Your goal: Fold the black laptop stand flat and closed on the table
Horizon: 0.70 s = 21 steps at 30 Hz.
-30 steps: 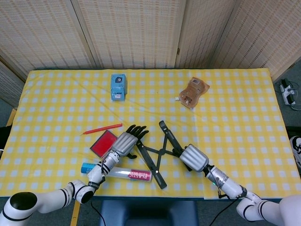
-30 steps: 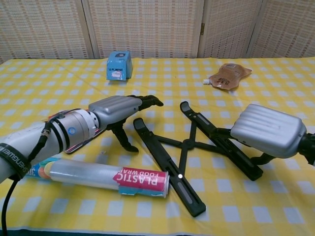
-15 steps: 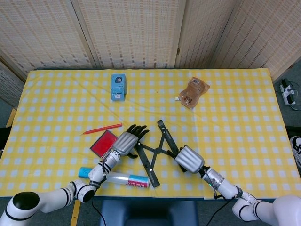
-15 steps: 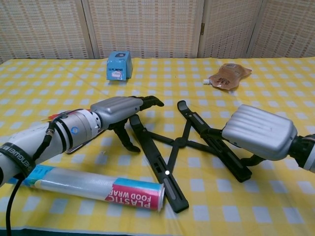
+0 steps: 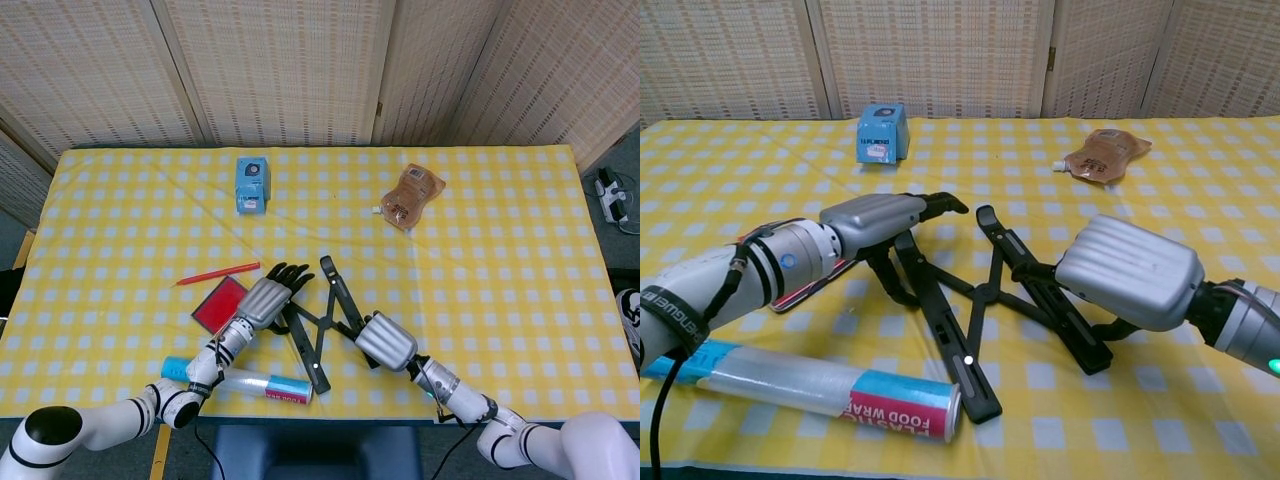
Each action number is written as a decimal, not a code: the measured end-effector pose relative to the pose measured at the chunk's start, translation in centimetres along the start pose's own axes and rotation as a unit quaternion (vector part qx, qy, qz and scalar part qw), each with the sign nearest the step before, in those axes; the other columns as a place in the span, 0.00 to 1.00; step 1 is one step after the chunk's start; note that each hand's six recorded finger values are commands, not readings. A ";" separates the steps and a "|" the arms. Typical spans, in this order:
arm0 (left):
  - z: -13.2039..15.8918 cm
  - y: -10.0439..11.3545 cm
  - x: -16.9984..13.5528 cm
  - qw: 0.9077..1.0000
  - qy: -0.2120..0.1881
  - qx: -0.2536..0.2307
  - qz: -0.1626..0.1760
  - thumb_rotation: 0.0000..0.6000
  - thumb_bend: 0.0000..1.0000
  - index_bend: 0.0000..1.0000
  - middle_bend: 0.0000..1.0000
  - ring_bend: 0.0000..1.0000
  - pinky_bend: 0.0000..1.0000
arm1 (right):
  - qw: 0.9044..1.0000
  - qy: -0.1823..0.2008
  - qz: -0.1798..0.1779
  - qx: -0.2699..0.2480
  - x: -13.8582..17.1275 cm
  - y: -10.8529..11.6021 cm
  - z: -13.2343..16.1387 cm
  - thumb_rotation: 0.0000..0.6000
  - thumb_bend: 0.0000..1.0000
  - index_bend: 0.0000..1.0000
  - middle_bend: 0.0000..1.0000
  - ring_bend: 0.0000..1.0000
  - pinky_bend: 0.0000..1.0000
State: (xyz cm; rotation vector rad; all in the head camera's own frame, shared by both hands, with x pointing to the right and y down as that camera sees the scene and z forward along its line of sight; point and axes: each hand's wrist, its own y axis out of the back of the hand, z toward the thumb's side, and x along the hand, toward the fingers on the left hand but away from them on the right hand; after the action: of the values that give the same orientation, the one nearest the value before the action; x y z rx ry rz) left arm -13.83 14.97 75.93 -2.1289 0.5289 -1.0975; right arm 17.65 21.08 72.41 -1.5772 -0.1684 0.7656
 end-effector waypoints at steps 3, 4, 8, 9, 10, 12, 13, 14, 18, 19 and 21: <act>0.2 0.0 0.1 1.000 -0.001 -0.001 0.000 1.00 0.12 0.00 0.00 0.00 0.00 | 1.000 0.004 -0.006 -0.001 -0.4 0.2 0.5 1.00 0.13 0.27 0.71 0.73 0.83; 0.2 0.0 0.1 1.000 -0.002 -0.001 0.000 1.00 0.12 0.00 0.00 0.00 0.00 | 1.000 0.006 -0.009 -0.002 -0.6 0.3 0.7 1.00 0.13 0.27 0.71 0.73 0.83; 0.4 0.0 0.2 1.000 -0.004 -0.001 -0.001 1.00 0.12 0.00 0.00 0.00 0.00 | 1.000 0.010 -0.016 -0.005 -1.0 0.6 1.3 1.00 0.13 0.27 0.71 0.73 0.83; 0.4 0.0 0.2 1.000 -0.004 -0.001 -0.001 1.00 0.12 0.00 0.00 0.00 0.00 | 1.000 0.010 -0.017 -0.006 -1.1 0.6 1.4 1.00 0.13 0.27 0.71 0.73 0.83; 0.5 0.1 0.2 1.000 -0.004 -0.002 -0.001 1.00 0.12 0.00 0.00 0.00 0.00 | 1.000 0.011 -0.018 -0.007 -1.2 0.7 1.5 1.00 0.13 0.27 0.71 0.73 0.83; 0.6 0.0 0.3 1.000 -0.004 -0.003 -0.001 1.00 0.12 0.00 0.00 0.00 0.00 | 1.000 0.013 -0.019 -0.007 -1.3 0.7 1.7 1.00 0.13 0.27 0.71 0.73 0.83; 0.7 0.0 0.3 1.000 -0.005 -0.003 -0.001 1.00 0.12 0.00 0.00 0.00 0.00 | 1.000 0.014 -0.020 -0.008 -1.4 0.8 1.9 1.00 0.13 0.27 0.71 0.73 0.83; 0.8 0.1 0.4 1.000 -0.006 -0.003 -0.001 1.00 0.12 0.00 0.00 0.00 0.00 | 1.000 0.015 -0.021 -0.008 -1.5 0.8 2.0 1.00 0.13 0.27 0.71 0.73 0.83; 1.2 0.0 0.4 1.000 -0.010 -0.005 -0.001 1.00 0.12 0.00 0.00 0.00 0.00 | 0.999 0.019 -0.025 -0.011 -2.0 1.1 2.5 1.00 0.13 0.27 0.71 0.73 0.83; 1.4 0.0 0.5 1.000 -0.011 -0.006 -0.002 1.00 0.12 0.00 0.00 0.00 0.00 | 0.999 0.021 -0.026 -0.012 -2.1 1.1 2.7 1.00 0.13 0.27 0.71 0.73 0.83; 1.5 0.0 0.5 1.000 -0.011 -0.008 -0.001 1.00 0.12 0.00 0.00 0.00 0.00 | 0.999 0.024 -0.028 -0.012 -2.3 1.3 3.0 1.00 0.13 0.27 0.71 0.73 0.83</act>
State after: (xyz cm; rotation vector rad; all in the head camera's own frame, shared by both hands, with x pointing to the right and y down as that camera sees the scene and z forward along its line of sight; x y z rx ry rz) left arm -12.33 15.22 75.57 -2.1524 0.5270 -1.0725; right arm 13.82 22.08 72.21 -1.6060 -0.1878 0.6833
